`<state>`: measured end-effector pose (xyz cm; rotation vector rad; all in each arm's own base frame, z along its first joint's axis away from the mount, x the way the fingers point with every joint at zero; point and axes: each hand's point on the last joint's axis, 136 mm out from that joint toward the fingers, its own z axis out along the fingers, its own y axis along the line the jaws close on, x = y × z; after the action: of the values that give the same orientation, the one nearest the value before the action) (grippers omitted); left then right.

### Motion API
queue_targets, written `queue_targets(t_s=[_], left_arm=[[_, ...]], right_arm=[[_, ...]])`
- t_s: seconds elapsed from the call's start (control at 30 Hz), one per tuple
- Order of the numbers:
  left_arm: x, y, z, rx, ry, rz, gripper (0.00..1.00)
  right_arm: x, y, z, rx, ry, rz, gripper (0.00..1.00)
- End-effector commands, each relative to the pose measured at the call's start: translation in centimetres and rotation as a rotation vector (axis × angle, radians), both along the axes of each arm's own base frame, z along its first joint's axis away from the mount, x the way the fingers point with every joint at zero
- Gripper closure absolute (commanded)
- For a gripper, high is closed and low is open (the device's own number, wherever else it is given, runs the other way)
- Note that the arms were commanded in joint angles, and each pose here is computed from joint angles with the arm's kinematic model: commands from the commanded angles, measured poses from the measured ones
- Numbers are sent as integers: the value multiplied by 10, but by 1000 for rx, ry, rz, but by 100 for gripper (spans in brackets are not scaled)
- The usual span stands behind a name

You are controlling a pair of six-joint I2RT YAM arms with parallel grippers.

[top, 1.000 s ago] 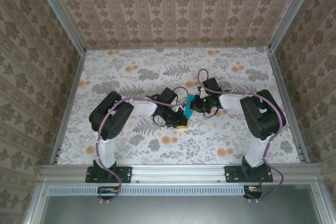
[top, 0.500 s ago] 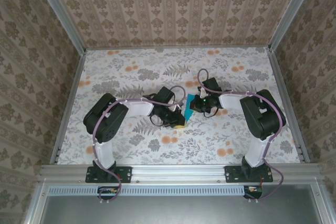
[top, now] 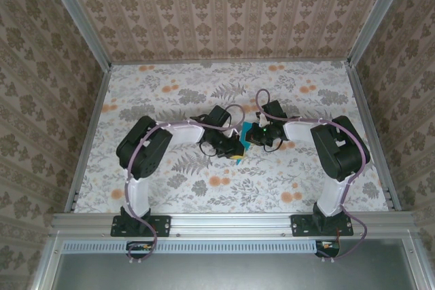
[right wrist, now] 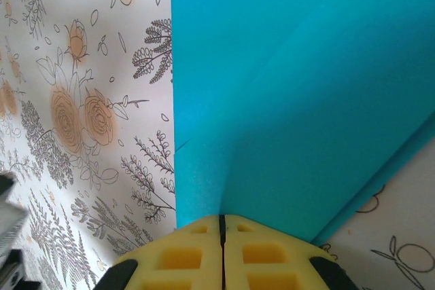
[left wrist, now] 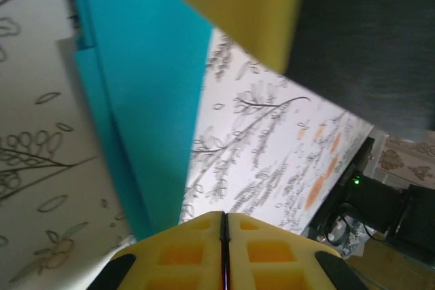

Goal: Fold a paper plane with a square sheet of paper (fold left side to right side)
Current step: Fold the wing for the fifth time at the center of the table.

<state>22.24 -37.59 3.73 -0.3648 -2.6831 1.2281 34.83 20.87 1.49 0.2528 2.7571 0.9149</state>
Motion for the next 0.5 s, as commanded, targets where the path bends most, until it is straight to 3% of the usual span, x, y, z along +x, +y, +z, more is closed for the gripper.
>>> queue_targets(t_s=[0.0, 0.47], left_arm=[[-8, 6, -14, 49, 16, -23, 91], [-39, 25, -33, 148, 51, -31, 92]], right_arm=[[-14, -17, -27, -105, 84, -19, 92], [-14, -20, -27, -123, 88, -23, 92]])
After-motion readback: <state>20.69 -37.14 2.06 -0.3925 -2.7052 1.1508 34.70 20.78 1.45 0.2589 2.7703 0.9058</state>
